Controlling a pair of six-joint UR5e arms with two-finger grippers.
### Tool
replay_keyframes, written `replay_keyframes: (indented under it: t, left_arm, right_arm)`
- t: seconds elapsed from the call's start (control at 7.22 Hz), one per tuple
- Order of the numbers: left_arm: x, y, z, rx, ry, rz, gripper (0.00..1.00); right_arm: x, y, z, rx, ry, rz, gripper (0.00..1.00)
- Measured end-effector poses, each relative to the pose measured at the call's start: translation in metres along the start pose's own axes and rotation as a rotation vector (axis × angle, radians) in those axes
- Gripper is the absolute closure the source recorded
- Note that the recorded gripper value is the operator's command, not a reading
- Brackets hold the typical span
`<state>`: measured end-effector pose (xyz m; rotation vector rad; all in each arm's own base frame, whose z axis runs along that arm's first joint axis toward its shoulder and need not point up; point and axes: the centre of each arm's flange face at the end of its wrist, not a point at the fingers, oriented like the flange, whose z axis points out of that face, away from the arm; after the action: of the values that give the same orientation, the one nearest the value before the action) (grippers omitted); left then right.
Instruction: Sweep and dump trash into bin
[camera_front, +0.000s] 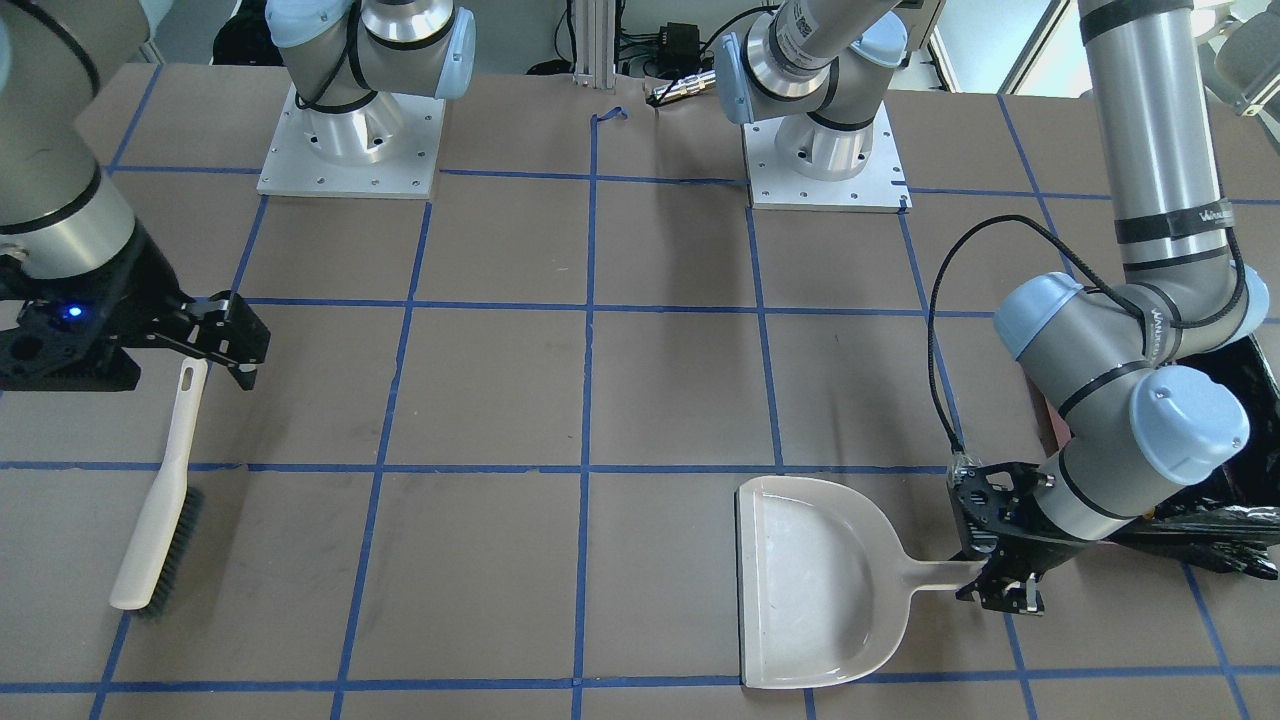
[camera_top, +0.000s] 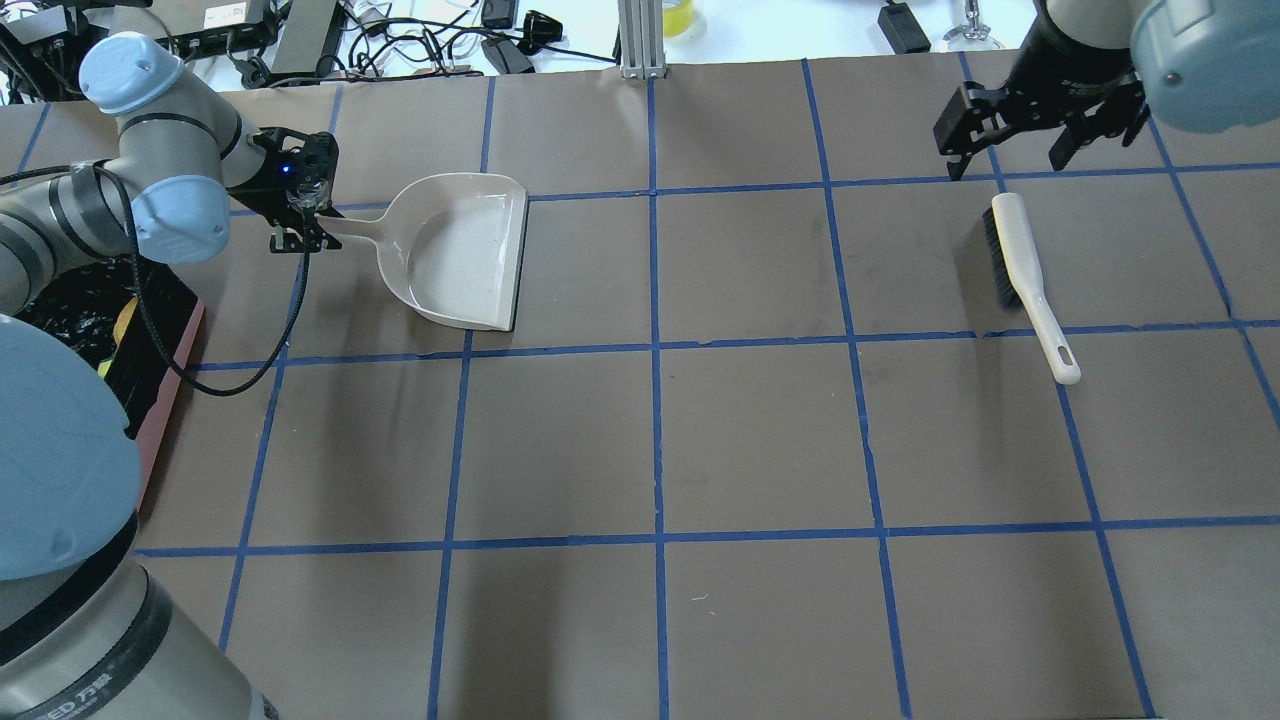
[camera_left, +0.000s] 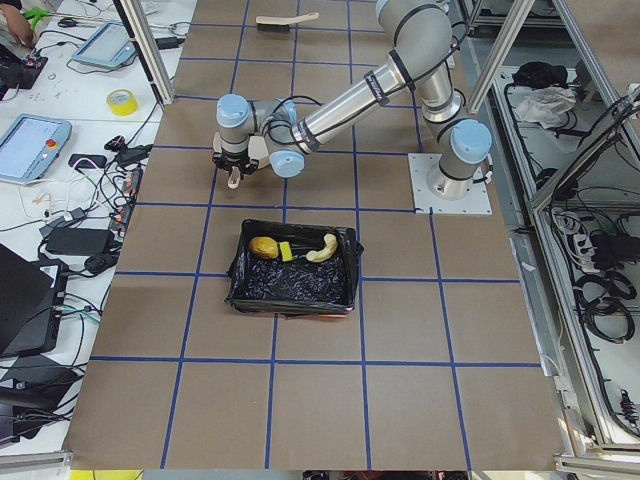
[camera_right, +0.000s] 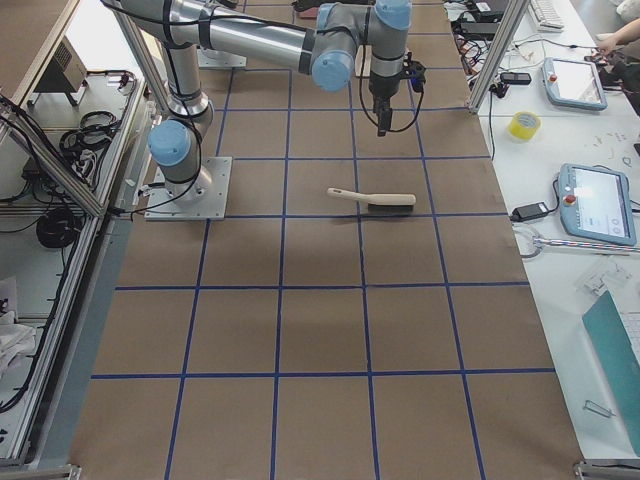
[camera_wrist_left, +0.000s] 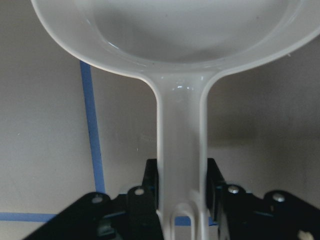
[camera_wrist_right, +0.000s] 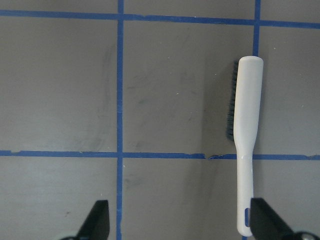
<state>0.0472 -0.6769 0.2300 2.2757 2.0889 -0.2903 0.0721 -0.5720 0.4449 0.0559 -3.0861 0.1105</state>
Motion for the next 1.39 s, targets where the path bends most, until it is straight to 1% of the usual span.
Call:
replay_keyframes:
  t: [0.28,0.42,0.55,0.83,0.97,1.11,1.25,1.39]
  left_arm:
    - [0.000,-0.006,0.002,0.000,0.004,0.008,1.00]
    - [0.000,-0.007,0.003,0.000,0.006,0.007,0.12]
    - [0.000,-0.007,0.005,0.000,0.010,-0.006,0.00]
    - [0.001,-0.010,0.003,-0.001,0.008,-0.079,0.00]
    - [0.001,-0.018,-0.009,-0.003,0.000,-0.126,0.00]
    - [0.002,-0.035,-0.026,-0.004,-0.004,-0.177,0.00]
    - [0.007,-0.059,-0.050,-0.003,-0.008,-0.251,0.00]
    - [0.020,-0.078,-0.077,-0.007,-0.008,-0.356,0.00]
  right_arm:
    - [-0.037,0.018,-0.024,0.014,0.000,-0.020,0.01]
    - [-0.048,0.031,-0.040,0.017,-0.001,-0.023,0.01]
    - [-0.059,0.042,-0.051,0.016,-0.004,-0.016,0.01]
    - [-0.079,0.054,-0.061,0.014,-0.014,-0.030,0.01]
    - [-0.085,0.062,-0.067,0.012,-0.020,-0.037,0.01]
    - [-0.087,0.069,-0.072,0.000,-0.028,-0.042,0.01]
    - [-0.087,0.072,-0.071,-0.018,-0.032,-0.046,0.01]
    - [-0.085,0.072,-0.070,-0.028,-0.032,-0.047,0.01]
